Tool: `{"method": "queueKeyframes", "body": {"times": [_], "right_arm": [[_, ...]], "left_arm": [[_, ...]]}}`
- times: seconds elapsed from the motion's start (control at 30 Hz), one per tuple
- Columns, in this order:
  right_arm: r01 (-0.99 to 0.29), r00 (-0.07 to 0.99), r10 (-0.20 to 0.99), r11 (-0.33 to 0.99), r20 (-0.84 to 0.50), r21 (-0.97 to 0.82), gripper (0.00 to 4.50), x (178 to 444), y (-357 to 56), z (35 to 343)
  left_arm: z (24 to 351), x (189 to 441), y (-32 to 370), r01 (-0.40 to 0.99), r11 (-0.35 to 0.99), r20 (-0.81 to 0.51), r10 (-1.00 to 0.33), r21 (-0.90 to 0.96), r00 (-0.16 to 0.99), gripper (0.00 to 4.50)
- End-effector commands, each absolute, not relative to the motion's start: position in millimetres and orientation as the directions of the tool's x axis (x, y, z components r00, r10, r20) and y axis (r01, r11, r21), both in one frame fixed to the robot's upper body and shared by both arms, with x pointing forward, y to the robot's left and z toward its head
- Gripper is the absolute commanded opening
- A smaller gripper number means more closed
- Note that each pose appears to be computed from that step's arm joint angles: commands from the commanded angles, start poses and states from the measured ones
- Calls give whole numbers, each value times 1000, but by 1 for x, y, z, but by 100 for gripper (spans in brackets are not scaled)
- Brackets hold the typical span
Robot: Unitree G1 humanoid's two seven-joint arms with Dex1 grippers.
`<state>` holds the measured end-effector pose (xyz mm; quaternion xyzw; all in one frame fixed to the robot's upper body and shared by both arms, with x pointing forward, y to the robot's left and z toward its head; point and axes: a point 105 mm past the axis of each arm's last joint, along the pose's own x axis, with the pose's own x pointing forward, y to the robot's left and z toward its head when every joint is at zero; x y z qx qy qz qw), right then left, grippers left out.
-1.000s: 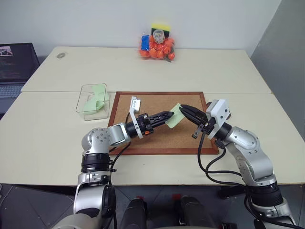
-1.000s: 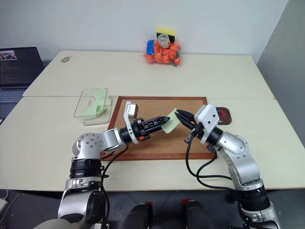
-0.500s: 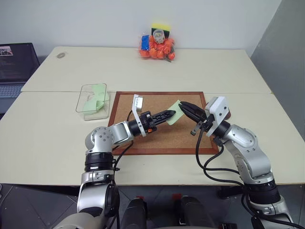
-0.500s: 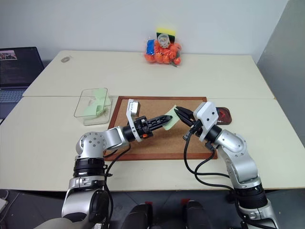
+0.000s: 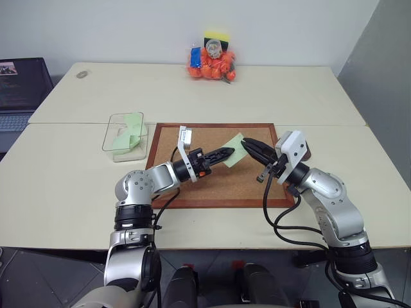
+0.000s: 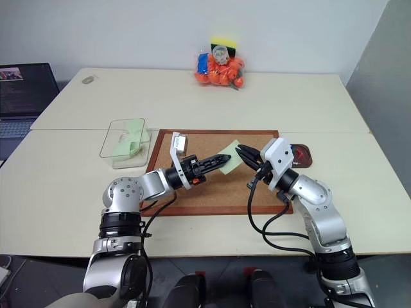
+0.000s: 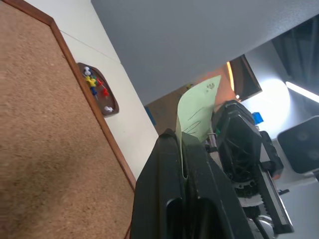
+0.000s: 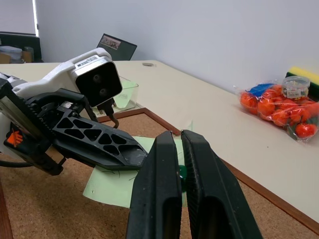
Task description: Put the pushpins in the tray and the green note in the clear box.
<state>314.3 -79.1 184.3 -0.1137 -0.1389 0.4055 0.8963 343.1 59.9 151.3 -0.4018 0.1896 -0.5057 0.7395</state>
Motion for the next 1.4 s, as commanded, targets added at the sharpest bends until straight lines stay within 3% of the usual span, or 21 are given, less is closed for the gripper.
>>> {"method": "queueKeyframes", "body": {"times": [0.03,0.23,0.4,0.6,0.83,1.4], "right_arm": [[-688,610,769,634,192,-353,0,309,-77,198],[-686,611,763,643,209,-341,0,308,-78,202],[-615,709,673,736,212,-282,0,319,-95,199],[-402,891,433,893,139,-204,0,345,-139,181],[-211,977,210,968,-18,-133,0,366,-186,152],[-80,990,83,996,-113,27,0,406,-217,136]], "left_arm": [[156,344,55,625,188,111,-906,-758,408,4],[147,348,58,607,230,80,-895,-761,439,4],[147,354,61,668,325,41,-881,-670,471,4],[159,346,47,882,418,-49,-907,-219,418,4],[154,335,28,925,289,-153,-931,246,331,4],[154,336,13,923,273,-135,-938,272,318,4]]}}
